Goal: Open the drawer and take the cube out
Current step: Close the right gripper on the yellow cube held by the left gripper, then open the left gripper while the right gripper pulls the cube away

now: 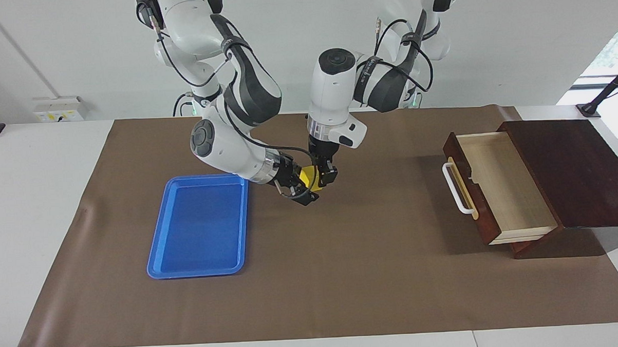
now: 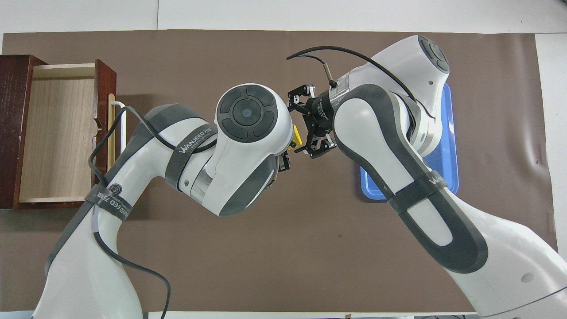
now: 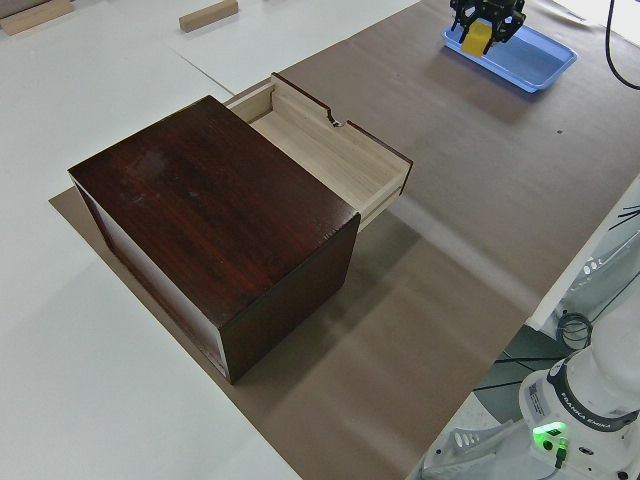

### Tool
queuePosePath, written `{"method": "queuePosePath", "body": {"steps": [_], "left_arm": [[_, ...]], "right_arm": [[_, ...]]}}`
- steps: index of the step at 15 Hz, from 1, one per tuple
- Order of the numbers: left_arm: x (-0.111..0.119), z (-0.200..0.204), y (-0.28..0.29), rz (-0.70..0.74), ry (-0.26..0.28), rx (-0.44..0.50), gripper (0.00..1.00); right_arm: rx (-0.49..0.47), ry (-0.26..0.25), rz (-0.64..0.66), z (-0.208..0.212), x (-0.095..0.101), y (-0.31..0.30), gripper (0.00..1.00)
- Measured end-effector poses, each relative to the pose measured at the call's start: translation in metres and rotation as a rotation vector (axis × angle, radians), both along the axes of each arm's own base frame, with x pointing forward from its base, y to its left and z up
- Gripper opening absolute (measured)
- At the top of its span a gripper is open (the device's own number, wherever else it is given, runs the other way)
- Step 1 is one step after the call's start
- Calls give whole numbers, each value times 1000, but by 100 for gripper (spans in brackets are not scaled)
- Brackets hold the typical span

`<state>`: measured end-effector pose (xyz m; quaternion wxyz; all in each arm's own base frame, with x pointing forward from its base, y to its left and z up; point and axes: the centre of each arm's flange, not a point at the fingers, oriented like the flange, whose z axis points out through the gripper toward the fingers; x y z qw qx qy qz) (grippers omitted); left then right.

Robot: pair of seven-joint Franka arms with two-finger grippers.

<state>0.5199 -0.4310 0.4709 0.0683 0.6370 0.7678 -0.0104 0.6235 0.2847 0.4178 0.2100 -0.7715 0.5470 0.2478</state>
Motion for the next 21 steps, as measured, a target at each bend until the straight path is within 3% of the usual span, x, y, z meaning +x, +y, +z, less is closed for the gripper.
{"method": "queuePosePath", "body": {"steps": [5, 9, 12, 13, 21], "left_arm": [[1, 0, 1, 2, -1, 0, 56], [1, 0, 1, 3, -1, 0, 56], [4, 0, 3, 9, -8, 1, 56], [4, 0, 4, 10, -9, 0, 56], [5, 1, 3, 10, -14, -4, 56]], "right_arm": [[-5, 11, -2, -6, -1, -1, 96], [-6, 14, -3, -8, -2, -1, 87], [-7, 15, -3, -9, -2, -1, 62], [-7, 12, -5, -9, -1, -1, 58], [-5, 5, -2, -8, 0, -3, 56]]}}
